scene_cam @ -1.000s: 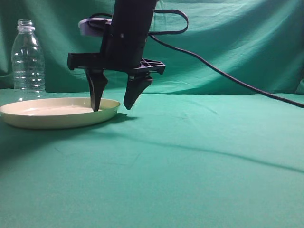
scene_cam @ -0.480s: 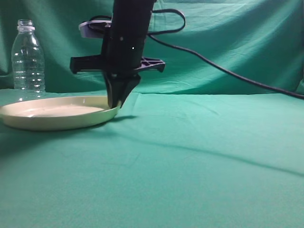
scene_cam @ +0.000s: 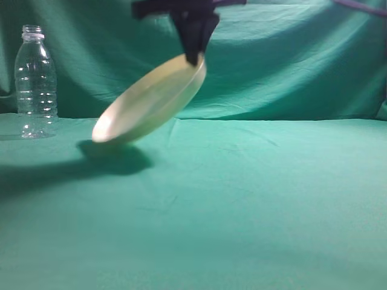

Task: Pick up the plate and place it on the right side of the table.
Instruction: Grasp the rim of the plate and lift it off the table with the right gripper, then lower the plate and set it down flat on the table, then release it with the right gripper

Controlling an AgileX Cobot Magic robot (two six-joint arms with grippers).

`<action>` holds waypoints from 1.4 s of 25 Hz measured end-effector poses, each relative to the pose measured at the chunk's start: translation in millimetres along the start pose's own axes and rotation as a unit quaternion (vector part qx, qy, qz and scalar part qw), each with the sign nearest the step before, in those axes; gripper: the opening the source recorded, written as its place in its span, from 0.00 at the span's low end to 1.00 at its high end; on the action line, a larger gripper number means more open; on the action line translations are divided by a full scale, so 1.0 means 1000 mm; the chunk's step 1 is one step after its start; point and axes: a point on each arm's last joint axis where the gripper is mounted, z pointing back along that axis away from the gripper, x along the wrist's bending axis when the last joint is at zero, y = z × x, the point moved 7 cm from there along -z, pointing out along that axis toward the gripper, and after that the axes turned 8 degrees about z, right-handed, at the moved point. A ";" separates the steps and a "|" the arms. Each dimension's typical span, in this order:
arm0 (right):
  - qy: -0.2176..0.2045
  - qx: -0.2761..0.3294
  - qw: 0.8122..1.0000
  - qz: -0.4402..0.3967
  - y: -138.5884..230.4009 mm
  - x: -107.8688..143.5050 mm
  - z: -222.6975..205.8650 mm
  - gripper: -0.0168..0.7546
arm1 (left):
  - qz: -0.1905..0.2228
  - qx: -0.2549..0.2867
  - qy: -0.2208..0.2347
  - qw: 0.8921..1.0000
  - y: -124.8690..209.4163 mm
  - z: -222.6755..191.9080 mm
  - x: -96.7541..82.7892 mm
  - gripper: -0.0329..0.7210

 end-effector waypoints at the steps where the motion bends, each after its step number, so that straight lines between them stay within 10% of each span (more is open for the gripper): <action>1: 0.003 0.002 1.000 0.001 0.002 -0.006 0.009 0.02 | 0.000 0.000 0.000 1.000 0.000 0.000 0.000 0.04; 7: 0.033 -0.014 0.998 -0.060 0.023 -0.086 0.071 0.02 | 0.000 0.000 0.000 1.000 0.000 0.000 0.000 0.04; 15: 0.075 0.058 0.980 -0.177 0.144 -0.184 0.079 0.02 | 0.000 0.000 0.000 1.000 0.000 0.000 0.000 0.04; 23: 0.048 0.097 0.963 -0.248 0.234 -0.187 0.022 0.02 | 0.000 0.000 0.000 1.000 0.000 0.000 0.000 0.04; 32: 0.028 0.101 0.964 -0.242 0.250 -0.169 -0.033 0.02 | 0.000 0.000 0.000 1.000 0.000 0.000 0.000 0.04; 35: 0.026 0.105 0.964 -0.241 0.252 -0.168 -0.040 0.19 | 0.000 0.000 0.000 1.000 0.000 0.000 0.000 0.04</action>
